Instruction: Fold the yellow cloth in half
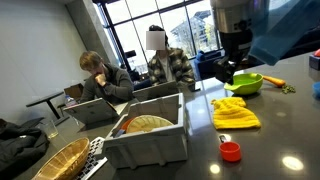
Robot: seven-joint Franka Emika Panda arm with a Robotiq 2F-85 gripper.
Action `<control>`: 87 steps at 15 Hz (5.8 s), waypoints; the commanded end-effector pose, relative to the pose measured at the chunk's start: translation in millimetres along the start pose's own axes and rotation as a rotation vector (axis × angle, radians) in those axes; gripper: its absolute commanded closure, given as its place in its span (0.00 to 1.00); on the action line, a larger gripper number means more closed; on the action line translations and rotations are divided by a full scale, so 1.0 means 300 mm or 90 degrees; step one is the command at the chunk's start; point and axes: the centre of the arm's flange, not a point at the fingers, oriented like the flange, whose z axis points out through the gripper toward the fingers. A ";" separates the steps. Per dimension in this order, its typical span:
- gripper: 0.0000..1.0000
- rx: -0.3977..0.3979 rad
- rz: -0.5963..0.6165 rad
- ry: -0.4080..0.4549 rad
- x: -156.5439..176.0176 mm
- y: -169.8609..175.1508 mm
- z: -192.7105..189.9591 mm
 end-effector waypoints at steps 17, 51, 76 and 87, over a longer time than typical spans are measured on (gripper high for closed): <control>0.00 0.070 -0.006 -0.382 0.133 -0.007 0.435; 0.00 0.114 0.213 -0.442 0.250 -0.009 0.890; 0.12 0.155 0.322 -0.464 0.118 0.173 1.151; 1.00 0.187 0.325 -0.503 0.078 0.220 1.023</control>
